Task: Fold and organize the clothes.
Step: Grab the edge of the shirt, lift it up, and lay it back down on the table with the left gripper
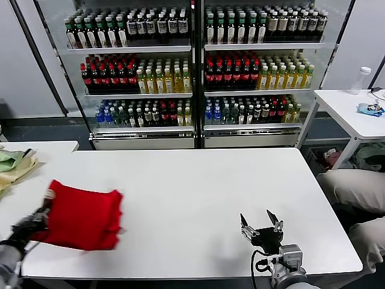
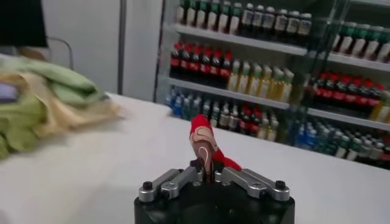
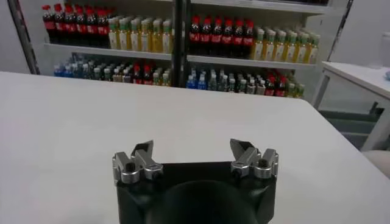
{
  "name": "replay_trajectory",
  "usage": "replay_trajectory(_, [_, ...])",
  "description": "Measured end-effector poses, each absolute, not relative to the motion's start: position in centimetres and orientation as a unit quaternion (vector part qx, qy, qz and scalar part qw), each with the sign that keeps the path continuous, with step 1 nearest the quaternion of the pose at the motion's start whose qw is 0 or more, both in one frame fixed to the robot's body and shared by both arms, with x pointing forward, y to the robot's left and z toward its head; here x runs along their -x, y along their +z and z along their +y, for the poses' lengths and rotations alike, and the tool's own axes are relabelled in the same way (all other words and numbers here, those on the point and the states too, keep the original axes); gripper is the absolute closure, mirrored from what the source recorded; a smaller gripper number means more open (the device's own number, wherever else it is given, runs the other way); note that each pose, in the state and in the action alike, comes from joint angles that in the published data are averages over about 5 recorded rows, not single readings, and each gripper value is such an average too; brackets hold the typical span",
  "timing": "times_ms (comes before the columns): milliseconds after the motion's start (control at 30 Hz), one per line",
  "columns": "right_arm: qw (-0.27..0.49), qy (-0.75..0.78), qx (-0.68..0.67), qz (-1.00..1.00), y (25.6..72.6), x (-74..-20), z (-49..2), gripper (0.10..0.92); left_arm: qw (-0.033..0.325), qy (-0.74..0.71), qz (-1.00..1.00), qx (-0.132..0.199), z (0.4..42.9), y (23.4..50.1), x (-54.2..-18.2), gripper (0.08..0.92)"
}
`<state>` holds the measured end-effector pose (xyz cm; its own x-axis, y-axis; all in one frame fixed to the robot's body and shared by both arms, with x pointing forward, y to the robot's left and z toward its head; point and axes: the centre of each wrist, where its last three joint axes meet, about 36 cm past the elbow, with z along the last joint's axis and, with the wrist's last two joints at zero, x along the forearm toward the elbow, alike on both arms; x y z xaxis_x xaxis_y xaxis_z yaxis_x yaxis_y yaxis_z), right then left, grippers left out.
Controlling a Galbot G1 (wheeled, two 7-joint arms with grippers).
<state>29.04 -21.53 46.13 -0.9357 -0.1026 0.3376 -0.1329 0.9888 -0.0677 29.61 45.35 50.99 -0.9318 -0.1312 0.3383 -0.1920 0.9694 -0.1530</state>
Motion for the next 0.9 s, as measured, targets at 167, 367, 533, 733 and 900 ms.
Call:
replay_trajectory(167, [0.168,0.042,-0.06,-0.983,46.1,-29.0,-21.4,0.2,0.153,0.073,-0.982,-0.08,46.0,53.1,-29.7,0.865])
replay_trajectory(367, [0.168,0.042,-0.057,-0.983,46.2,-28.8,-21.4,0.2,0.155,0.081,-0.984,-0.024,40.2,53.4,-29.8,0.865])
replay_trajectory(533, [0.169,0.044,-0.053,-0.983,46.2,-28.5,-21.5,0.2,0.173,0.116,-0.977,0.054,31.8,51.6,-29.0,0.865])
replay_trajectory(733, [0.167,0.045,-0.054,-0.983,46.5,-28.3,-21.5,0.2,0.18,0.167,-0.959,0.142,23.4,49.2,-29.0,0.826])
replay_trajectory(900, [0.165,0.043,-0.057,-0.984,46.5,-28.4,-21.2,0.2,0.142,0.176,-0.96,0.167,20.2,48.8,-30.3,0.688])
